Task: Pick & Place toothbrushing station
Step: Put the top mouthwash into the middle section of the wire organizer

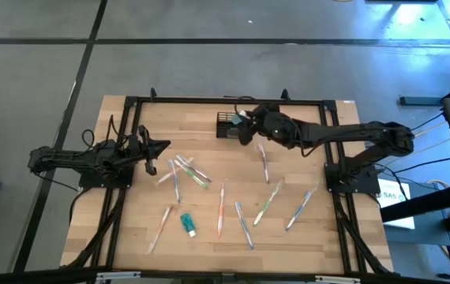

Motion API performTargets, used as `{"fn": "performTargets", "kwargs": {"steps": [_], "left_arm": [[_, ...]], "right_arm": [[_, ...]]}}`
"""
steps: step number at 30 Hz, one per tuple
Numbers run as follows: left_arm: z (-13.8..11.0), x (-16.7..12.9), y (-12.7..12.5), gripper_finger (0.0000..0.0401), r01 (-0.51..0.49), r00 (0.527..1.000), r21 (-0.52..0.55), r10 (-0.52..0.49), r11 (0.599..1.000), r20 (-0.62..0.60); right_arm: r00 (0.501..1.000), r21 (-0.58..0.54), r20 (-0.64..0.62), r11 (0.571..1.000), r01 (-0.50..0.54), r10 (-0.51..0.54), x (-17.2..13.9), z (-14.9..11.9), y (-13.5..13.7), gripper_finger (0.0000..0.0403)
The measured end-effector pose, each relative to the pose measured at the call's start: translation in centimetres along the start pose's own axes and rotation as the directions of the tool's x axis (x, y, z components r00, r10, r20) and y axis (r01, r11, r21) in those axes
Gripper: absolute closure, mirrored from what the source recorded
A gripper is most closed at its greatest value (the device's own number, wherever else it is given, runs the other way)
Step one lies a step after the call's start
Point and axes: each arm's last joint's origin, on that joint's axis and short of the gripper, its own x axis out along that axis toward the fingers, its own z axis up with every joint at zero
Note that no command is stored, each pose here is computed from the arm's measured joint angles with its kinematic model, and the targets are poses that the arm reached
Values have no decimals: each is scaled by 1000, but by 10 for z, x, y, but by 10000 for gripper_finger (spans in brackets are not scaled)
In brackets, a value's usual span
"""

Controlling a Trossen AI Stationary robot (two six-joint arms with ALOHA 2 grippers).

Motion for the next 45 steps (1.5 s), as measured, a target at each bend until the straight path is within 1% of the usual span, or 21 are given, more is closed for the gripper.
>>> {"fn": "performTargets", "kwargs": {"steps": [4, 7, 12, 15, 19, 22, 27, 30, 33, 39, 45], "left_arm": [[0, 0, 0, 395, -6, 1000, 2, 6, 1000, 0], [0, 0, 1, 395, -20, 1000, 24, 20, 999, 1], [0, 0, 1, 395, -34, 999, 26, 34, 999, 1], [0, 0, 1, 395, -35, 999, 27, 35, 999, 1], [0, 0, 1, 395, -36, 999, 27, 36, 999, 1], [0, 0, 1, 395, -36, 999, 27, 36, 999, 1], [0, 0, 1, 395, -39, 999, 27, 39, 999, 0], [0, 0, 1, 395, -45, 999, 27, 45, 999, 0], [0, 0, 1, 395, -51, 999, 27, 51, 998, 0], [0, 0, 2, 395, -53, 999, 27, 53, 998, 0], [0, 0, 2, 395, -53, 999, 28, 53, 998, -2]], "right_arm": [[999, 22, -29, 999, 32, -32, 12, -7, -4, 305], [997, 39, -48, 998, 56, -54, 21, -12, -8, 304], [995, 82, -64, 993, 87, -82, 29, -12, -17, 304], [997, 111, -60, 992, 57, -51, 31, -5, -17, 304], [997, 111, -63, 993, 44, -37, 31, 10, -12, 304], [994, 88, -99, 994, 62, -53, 29, 21, -10, 304], [988, 67, -124, 993, 99, -91, 36, 35, -3, 304], [976, 22, -187, 993, 113, -107, 44, 31, 4, 304], [957, -25, -258, 992, 127, -129, 53, 19, 9, 304], [944, -24, -296, 989, 147, -148, 63, 9, 11, 304], [936, -23, -313, 986, 162, -161, 64, 6, 10, 304]]}}
